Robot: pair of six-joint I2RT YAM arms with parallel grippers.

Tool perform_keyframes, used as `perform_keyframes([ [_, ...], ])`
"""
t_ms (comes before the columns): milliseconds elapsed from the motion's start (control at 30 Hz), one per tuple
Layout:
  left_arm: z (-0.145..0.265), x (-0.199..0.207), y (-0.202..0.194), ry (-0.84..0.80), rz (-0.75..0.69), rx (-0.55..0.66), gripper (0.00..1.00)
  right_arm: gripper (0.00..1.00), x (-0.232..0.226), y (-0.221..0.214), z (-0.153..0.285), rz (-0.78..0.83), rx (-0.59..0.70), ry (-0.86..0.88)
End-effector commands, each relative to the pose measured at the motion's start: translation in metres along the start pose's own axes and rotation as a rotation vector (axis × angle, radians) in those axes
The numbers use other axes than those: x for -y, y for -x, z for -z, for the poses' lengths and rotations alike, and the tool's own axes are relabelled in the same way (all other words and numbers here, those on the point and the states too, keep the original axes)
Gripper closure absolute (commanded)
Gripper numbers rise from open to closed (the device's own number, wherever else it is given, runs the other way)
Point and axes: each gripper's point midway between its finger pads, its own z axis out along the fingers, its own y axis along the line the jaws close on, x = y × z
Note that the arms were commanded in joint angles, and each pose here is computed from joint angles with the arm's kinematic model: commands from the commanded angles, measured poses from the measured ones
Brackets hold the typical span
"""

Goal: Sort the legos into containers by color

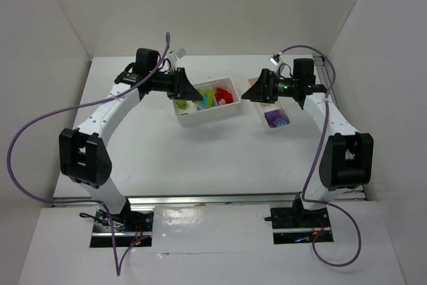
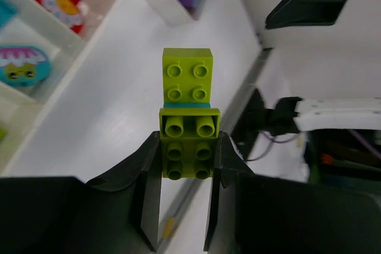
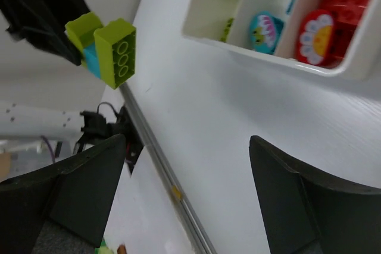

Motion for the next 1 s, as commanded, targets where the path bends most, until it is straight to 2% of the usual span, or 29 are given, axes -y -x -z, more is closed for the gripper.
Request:
perform_keyframes([
  [0, 0.014, 0.059, 0.004, -0.331, -0.05, -0.023, 1.0, 0.09, -0.06, -0.004, 0.0, 0.193, -0.057, 0.254],
  [167, 0.019, 0.074, 0.004, -0.442, -0.04, -0.05, 1.0, 0.06, -0.084, -0.003, -0.025, 0.279, -0.101, 0.321],
  [267, 0.02, 0.072, 0.003, -0.471, -0.036, -0.05, 1.0, 0.06, -0.084, -0.005, -0.035, 0.264, -0.109, 0.335],
  [400, 0.02, 0.071, 0.001, -0.468, -0.024, -0.057, 1.0, 0.06, -0.109, -0.009, -0.045, 0.301, -0.145, 0.459],
  [533, 0.019, 0.068, -0.001, -0.462, -0.016, -0.068, 1.0, 0.12, -0.117, -0.013, -0.051, 0.298, -0.172, 0.495],
  [733, 0.017, 0.065, -0.001, -0.445, -0.023, -0.059, 1.0, 0.13, -0.132, -0.02, -0.055, 0.314, -0.204, 0.546],
  [967, 0.016, 0.056, -0.001, -0.418, -0.016, -0.048, 1.0, 0.22, -0.139, -0.026, -0.052, 0.302, -0.234, 0.575],
])
